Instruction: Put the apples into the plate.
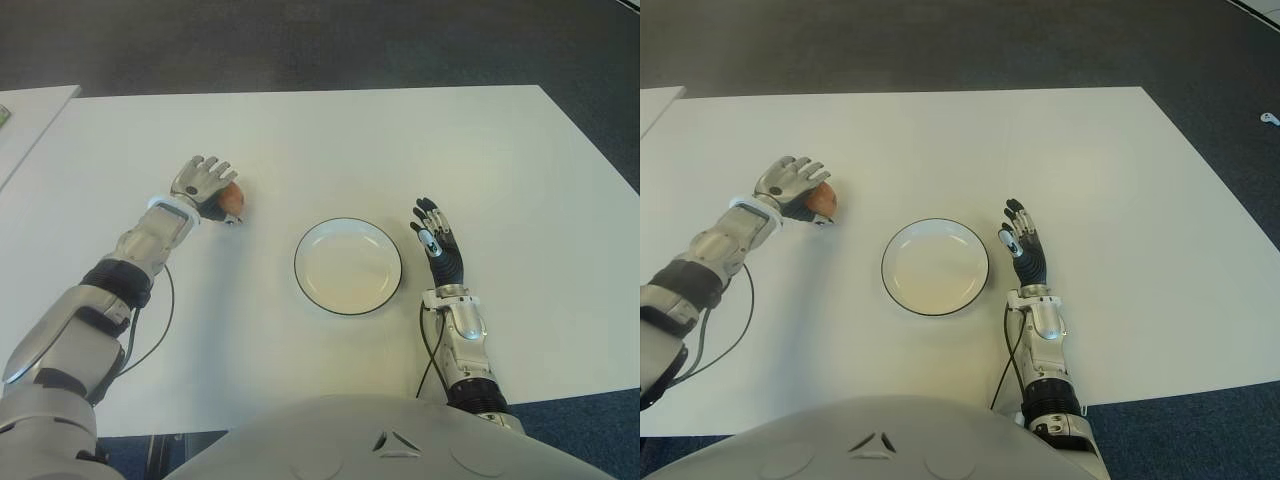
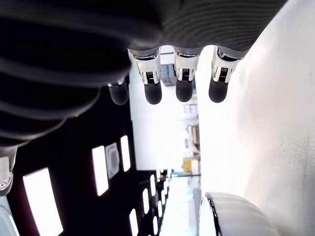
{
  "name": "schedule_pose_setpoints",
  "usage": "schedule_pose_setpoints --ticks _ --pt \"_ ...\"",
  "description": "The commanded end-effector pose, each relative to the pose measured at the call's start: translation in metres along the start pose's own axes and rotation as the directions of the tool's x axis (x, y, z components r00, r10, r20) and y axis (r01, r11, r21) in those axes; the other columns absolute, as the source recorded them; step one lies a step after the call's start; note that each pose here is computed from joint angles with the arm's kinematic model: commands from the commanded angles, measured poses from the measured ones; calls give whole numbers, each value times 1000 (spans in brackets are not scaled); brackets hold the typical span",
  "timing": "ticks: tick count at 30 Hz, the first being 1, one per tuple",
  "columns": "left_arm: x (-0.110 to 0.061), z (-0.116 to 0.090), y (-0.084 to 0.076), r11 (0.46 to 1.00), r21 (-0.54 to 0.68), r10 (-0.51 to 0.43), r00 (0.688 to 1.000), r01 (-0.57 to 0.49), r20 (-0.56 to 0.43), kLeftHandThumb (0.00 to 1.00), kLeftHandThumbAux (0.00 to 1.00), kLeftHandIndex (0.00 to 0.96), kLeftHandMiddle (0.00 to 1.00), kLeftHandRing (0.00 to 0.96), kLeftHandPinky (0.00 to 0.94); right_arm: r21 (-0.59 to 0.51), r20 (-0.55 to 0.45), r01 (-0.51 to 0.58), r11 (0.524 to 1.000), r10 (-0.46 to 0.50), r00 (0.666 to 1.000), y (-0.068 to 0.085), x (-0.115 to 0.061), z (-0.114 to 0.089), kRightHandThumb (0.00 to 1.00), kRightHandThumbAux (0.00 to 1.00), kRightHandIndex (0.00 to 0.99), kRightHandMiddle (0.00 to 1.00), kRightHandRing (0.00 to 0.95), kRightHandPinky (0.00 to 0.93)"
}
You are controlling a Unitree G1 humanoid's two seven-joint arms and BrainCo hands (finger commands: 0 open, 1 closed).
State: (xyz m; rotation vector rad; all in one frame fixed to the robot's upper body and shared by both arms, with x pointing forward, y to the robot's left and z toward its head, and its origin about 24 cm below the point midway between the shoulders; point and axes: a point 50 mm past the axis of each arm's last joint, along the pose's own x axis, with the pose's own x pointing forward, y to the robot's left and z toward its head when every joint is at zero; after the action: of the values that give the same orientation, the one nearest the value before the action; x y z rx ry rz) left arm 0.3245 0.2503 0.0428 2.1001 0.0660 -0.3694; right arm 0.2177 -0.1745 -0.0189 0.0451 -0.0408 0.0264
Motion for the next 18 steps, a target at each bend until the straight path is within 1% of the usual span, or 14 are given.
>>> schedule_pose_setpoints --ticks 1,2,3,5,7,8,9,10,11,13,14,16,18 --pt "-4 4 -14 987 -74 -142 990 143 19 518 315 131 233 241 306 19 -241 52 998 -46 969 -7 -36 -40 0 420 0 0 0 0" --pt "-4 4 -13 983 -94 -158 987 159 19 555 328 203 277 281 337 18 -242 52 998 -46 969 -7 -36 -40 0 422 0 0 0 0" --pt "-4 4 -13 978 -112 -172 985 173 17 569 332 229 293 295 348 17 -243 52 998 -47 969 -7 -36 -40 0 422 0 0 0 0" --pt "-4 4 -12 971 -140 -193 981 193 11 619 361 314 374 377 397 16 -244 53 998 -48 969 -8 -36 -40 0 425 0 0 0 0" --pt "-4 4 -12 963 -169 -211 978 208 6 646 385 360 422 425 423 15 -244 54 998 -49 968 -8 -36 -40 0 427 0 0 0 0" --pt "-4 4 -11 960 -180 -216 976 214 4 675 493 386 452 455 442 14 -244 55 998 -50 968 -9 -36 -40 0 427 0 0 0 0" --pt "-4 5 -11 958 -193 -218 976 214 4 685 531 395 463 466 449 13 -245 55 998 -50 968 -9 -36 -40 0 427 0 0 0 0" --pt "-4 5 -10 956 -201 -219 976 215 4 743 577 408 473 512 494 13 -245 56 998 -51 968 -9 -36 -40 0 426 0 0 0 0" --pt "-4 5 -10 955 -208 -216 976 212 3 781 606 417 479 548 531 13 -244 57 998 -52 968 -9 -36 -40 0 426 0 0 0 0" --pt "-4 6 -9 953 -231 -201 980 195 -3 814 632 425 485 585 574 15 -241 61 998 -55 969 -10 -35 -40 0 424 0 0 0 0" --pt "-3 6 -9 952 -243 -192 981 184 -7 828 642 428 491 619 624 17 -239 63 998 -57 969 -10 -35 -39 0 423 0 0 0 0" --pt "-3 7 -7 950 -269 -170 985 159 -17 840 650 429 497 656 676 19 -235 67 998 -61 970 -10 -35 -39 0 422 0 0 0 0" --pt "-2 8 -6 948 -287 -152 988 138 -26 846 655 430 501 678 705 20 -233 69 997 -62 970 -10 -35 -39 0 422 0 0 0 0"
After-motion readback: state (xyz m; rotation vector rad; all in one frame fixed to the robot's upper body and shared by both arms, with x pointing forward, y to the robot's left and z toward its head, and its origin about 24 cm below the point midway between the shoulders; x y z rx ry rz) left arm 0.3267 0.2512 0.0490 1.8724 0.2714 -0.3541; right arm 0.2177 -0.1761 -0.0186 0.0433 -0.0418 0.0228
